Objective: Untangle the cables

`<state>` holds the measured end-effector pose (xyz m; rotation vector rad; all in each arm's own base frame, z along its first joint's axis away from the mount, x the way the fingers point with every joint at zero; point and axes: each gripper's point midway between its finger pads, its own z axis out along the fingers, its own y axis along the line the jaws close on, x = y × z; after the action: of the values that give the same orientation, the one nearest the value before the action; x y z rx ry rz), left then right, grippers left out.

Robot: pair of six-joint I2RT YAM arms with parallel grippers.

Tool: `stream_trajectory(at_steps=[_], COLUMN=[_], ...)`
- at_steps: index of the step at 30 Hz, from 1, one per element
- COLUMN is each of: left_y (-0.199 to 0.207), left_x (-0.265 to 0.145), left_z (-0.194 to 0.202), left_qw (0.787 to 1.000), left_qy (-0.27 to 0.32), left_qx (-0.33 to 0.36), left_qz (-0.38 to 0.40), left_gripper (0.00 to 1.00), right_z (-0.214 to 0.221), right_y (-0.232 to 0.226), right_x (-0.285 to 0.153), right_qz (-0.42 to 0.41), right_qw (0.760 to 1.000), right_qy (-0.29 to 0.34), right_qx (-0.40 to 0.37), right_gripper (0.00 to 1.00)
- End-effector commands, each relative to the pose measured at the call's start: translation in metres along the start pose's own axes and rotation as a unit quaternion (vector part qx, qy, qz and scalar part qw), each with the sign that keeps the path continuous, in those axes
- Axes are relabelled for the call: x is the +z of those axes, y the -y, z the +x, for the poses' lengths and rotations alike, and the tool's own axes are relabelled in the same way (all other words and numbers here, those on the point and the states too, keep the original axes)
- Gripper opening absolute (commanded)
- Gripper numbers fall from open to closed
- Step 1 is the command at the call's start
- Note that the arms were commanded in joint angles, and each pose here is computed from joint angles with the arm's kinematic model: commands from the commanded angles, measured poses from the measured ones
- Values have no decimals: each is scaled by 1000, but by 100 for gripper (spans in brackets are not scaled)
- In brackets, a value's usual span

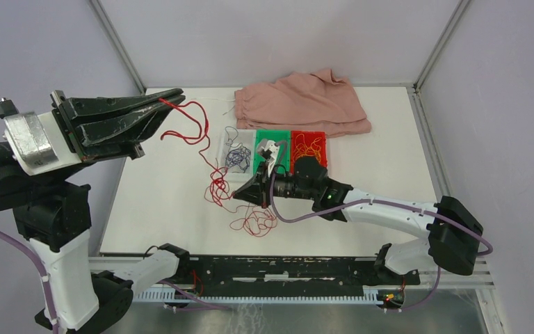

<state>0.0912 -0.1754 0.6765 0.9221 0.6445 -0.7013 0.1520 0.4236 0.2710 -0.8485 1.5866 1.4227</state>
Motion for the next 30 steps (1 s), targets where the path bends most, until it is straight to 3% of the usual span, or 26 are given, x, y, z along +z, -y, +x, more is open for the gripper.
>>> stream_trajectory(at_steps=[1, 2, 3, 6, 9, 16, 27, 30], left_y=[-4, -5, -4, -4, -4, -4, -4, -3], left_x=[2, 2, 2, 2, 1, 2, 2, 2], left_z=[-12, -11, -10, -7, -8, -6, -6, -6], left_qw=[1000, 1000, 1000, 1000, 1000, 1000, 1000, 1000], left_qy=[13, 12, 11, 8, 7, 6, 7, 8], left_qx=[9, 8, 9, 7, 7, 4, 2, 2], left_qz=[-9, -9, -8, -7, -7, -6, -7, -6], left_gripper=[3, 3, 3, 3, 3, 3, 3, 3], right_z=[0, 0, 0, -7, -17, -39, -52, -53], right_y=[-4, -5, -6, -8, -13, -39, -67, -72], right_x=[-4, -5, -6, -15, -25, -37, -5, 2], right_qz=[-5, -7, -8, -2, -4, -49, -122, -137], right_qw=[1000, 1000, 1000, 998, 994, 980, 972, 970], right_qy=[20, 19, 18, 34, 49, 69, 63, 61], right_qx=[2, -2, -8, -48, -98, -179, -193, -190], right_gripper=[1, 4, 15, 55, 67, 75, 75, 71])
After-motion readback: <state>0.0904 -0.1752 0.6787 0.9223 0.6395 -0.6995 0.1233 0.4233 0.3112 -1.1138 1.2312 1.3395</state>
